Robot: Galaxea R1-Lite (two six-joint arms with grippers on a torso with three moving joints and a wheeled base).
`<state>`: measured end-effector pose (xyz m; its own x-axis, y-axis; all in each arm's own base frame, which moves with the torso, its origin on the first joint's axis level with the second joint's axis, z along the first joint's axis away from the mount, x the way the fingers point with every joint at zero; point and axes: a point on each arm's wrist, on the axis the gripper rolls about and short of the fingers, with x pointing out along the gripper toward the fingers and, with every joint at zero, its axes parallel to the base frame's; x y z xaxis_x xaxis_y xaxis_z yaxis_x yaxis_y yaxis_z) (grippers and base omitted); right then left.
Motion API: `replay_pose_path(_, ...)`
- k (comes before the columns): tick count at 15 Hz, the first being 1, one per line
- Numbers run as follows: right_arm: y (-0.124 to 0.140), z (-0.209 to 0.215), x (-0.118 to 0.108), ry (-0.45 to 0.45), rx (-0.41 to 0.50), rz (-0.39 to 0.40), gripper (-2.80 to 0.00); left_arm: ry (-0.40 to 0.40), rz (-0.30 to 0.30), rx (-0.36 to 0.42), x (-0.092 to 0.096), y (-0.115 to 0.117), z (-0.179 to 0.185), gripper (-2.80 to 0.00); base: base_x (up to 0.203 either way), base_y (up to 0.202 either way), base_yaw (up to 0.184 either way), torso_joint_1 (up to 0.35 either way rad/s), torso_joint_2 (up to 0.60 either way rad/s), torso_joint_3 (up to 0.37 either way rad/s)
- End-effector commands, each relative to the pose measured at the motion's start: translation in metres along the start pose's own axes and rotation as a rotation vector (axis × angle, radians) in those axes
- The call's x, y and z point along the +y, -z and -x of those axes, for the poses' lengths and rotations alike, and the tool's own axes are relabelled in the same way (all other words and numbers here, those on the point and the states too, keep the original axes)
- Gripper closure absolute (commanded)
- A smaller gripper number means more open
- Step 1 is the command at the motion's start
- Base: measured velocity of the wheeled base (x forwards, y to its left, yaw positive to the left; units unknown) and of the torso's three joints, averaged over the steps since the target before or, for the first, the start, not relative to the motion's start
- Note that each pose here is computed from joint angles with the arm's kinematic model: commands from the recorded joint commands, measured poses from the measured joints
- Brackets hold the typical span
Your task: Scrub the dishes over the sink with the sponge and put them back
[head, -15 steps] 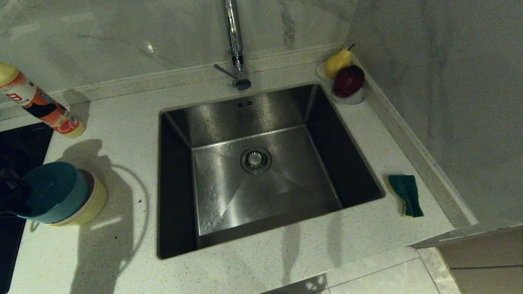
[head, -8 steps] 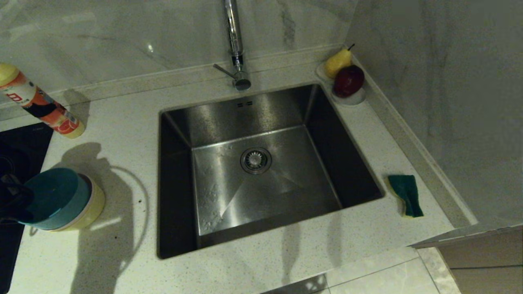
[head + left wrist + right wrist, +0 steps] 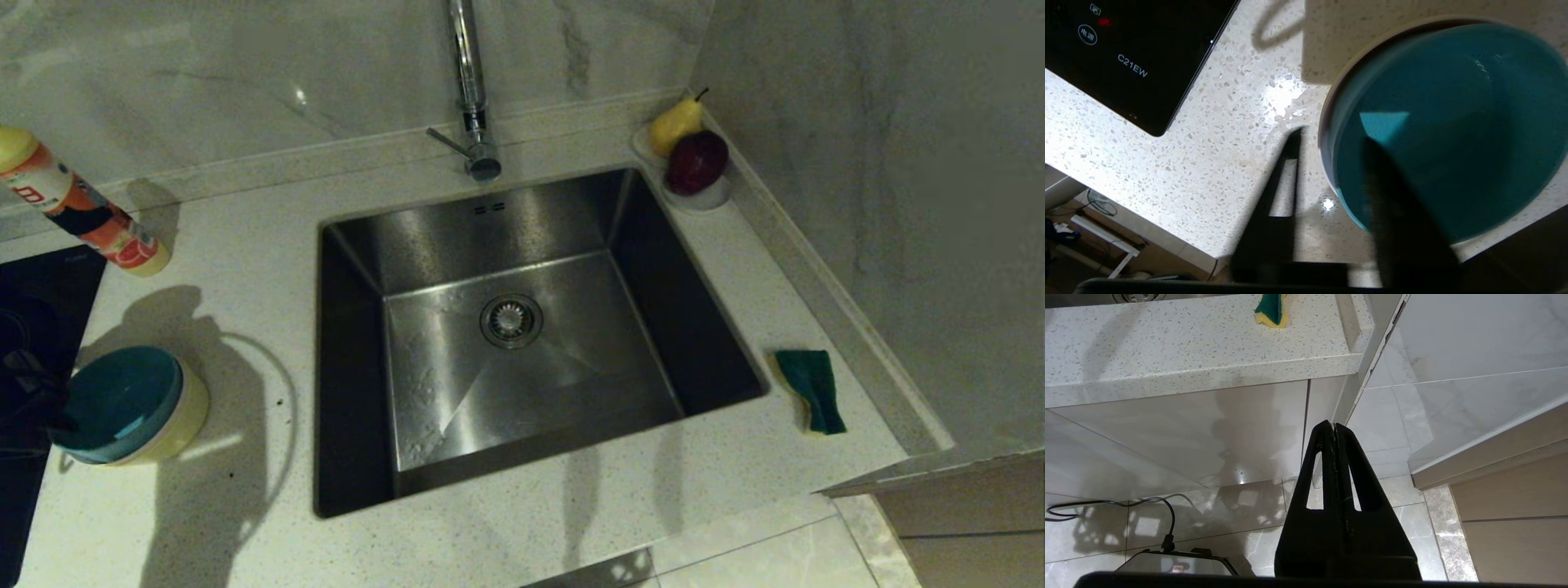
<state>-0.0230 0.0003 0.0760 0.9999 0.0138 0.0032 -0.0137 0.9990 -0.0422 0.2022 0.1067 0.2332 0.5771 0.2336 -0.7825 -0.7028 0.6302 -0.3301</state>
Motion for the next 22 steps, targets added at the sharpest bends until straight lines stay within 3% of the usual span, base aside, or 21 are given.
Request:
replay_pose_path(1, 0.000, 0.000, 0.000, -0.001, 0.000, 0.001, 0.00, 0.004, 0.004, -0.001, -0.001, -0.001, 0.000, -2.80, 0.000, 0.000, 0.000, 0.000, 0.00, 0.000)
replay_pose_path(4, 0.000, 0.000, 0.000, -0.001, -0.001, 0.001, 0.00, 0.026, 0.007, -0.028, -0.004, -0.007, 0.007, -2.80, 0.000, 0.000, 0.000, 0.000, 0.00, 0.000)
replay_pose_path(9, 0.000, 0.000, 0.000, -0.001, -0.001, 0.001, 0.00, 0.142, -0.035, -0.171, -0.023, -0.030, 0.043, -2.80, 0.000, 0.000, 0.000, 0.000, 0.00, 0.000)
replay_pose_path(10, 0.000, 0.000, 0.000, -0.001, -0.001, 0.001, 0.00, 0.161, -0.097, -0.185, -0.029, -0.034, 0.044, 0.00, 0.000, 0.000, 0.000, 0.000, 0.00, 0.000)
replay_pose_path(13, 0.000, 0.000, 0.000, 0.000, 0.000, 0.001, 0.00, 0.230, -0.286, -0.208, -0.055, -0.037, 0.045, 0.00, 0.000, 0.000, 0.000, 0.000, 0.00, 0.000)
replay_pose_path(15, 0.000, 0.000, 0.000, 0.000, 0.000, 0.001, 0.00, 0.318, -0.402, -0.264, -0.081, -0.034, 0.047, 0.00, 0.000, 0.000, 0.000, 0.000, 0.00, 0.000)
replay_pose_path(19, 0.000, 0.000, 0.000, -0.001, 0.000, 0.001, 0.00, 0.482, -0.613, -0.355, -0.124, -0.008, 0.061, 0.00, 0.000, 0.000, 0.000, 0.000, 0.00, 0.000)
replay_pose_path(22, 0.000, 0.000, 0.000, -0.001, -0.001, 0.001, 0.00, 0.528, -0.705, -0.446, -0.112, 0.016, 0.093, 0.00, 0.000, 0.000, 0.000, 0.000, 0.00, 0.000)
